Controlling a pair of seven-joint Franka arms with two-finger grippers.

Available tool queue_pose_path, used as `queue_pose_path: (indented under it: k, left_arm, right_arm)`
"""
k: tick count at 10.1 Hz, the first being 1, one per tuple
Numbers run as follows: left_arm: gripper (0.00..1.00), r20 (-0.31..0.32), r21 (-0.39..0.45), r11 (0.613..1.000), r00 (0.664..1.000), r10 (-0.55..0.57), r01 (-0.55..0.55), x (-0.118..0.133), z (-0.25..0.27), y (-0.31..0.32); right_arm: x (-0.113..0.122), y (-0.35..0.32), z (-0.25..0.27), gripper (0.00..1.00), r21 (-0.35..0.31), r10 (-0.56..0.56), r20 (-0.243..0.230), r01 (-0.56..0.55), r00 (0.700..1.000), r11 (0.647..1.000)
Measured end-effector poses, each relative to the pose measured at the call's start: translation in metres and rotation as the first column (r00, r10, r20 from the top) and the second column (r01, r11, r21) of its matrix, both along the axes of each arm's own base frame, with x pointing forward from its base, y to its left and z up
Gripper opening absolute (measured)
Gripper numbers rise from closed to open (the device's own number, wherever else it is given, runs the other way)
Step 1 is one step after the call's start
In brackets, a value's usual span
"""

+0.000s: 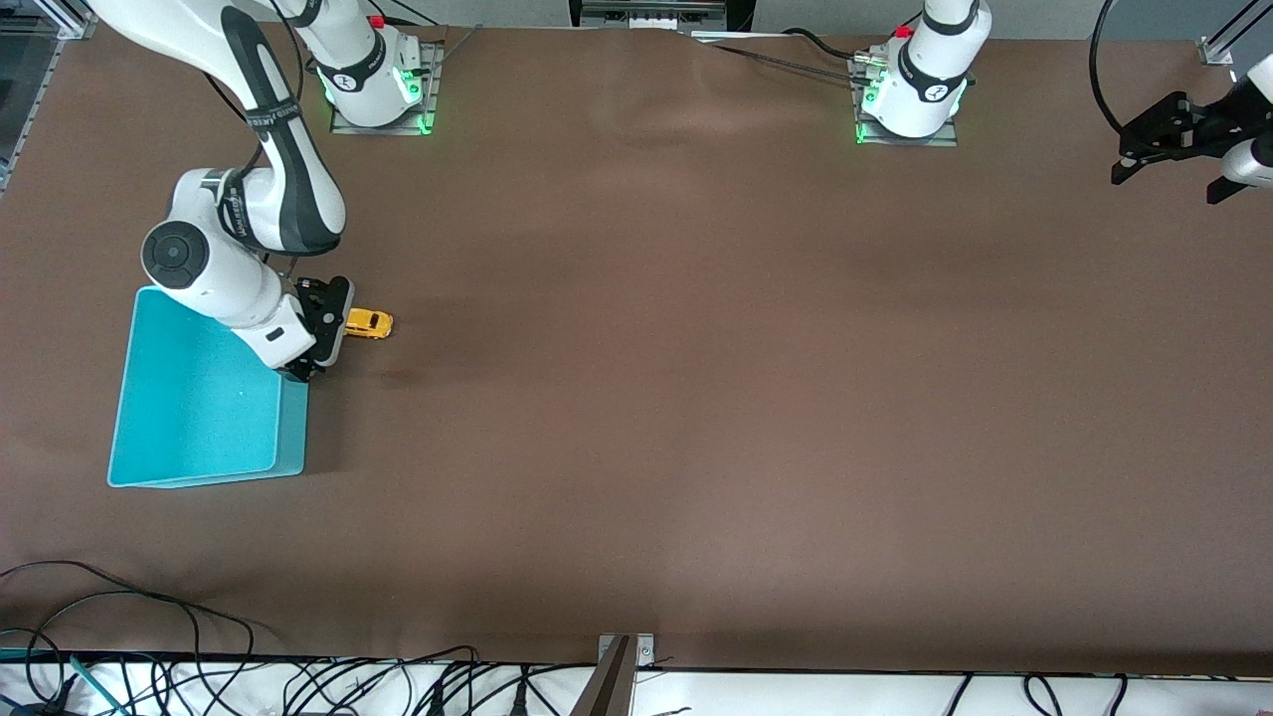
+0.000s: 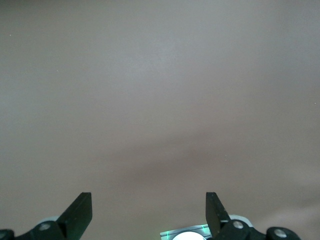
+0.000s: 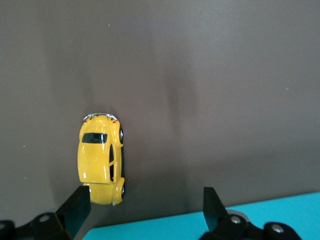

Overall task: Wind up and store yellow beetle car
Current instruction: 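Close the right gripper around the yellow car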

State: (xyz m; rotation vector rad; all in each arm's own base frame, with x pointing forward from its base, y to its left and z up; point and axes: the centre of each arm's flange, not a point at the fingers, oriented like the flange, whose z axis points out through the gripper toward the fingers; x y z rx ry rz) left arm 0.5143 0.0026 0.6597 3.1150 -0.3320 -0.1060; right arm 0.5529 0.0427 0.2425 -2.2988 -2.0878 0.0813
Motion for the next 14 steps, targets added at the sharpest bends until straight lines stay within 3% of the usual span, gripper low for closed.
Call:
queue_pose_path:
  k: [4, 8, 12, 14]
  left_arm:
    - [1.0, 0.02, -0.009, 1.0, 1.0, 0.004, -0.004, 0.018, 0.008, -0.001]
    - [1.0, -0.027, -0.021, 1.0, 1.0, 0.006, -0.007, 0.033, -0.015, -0.001]
    - [1.0, -0.059, -0.02, 1.0, 0.998, 0.012, -0.013, 0.036, -0.031, -0.001]
    - [1.0, -0.059, -0.021, 1.0, 0.998, 0.006, -0.007, 0.036, -0.031, -0.006]
  right_arm:
    - [-0.008, 0.007, -0.034, 1.0, 0.039, 0.062, -0.038, -0.06, 0.997, 0.997]
    - [-0.016, 0.007, -0.037, 1.0, 0.043, 0.067, -0.054, -0.064, 0.996, 0.997]
    - [-0.04, 0.003, -0.046, 1.0, 0.049, 0.067, -0.094, -0.063, 0.993, 0.997]
    - [-0.047, 0.002, -0.049, 0.93, 0.052, 0.073, -0.105, -0.068, 0.992, 0.996]
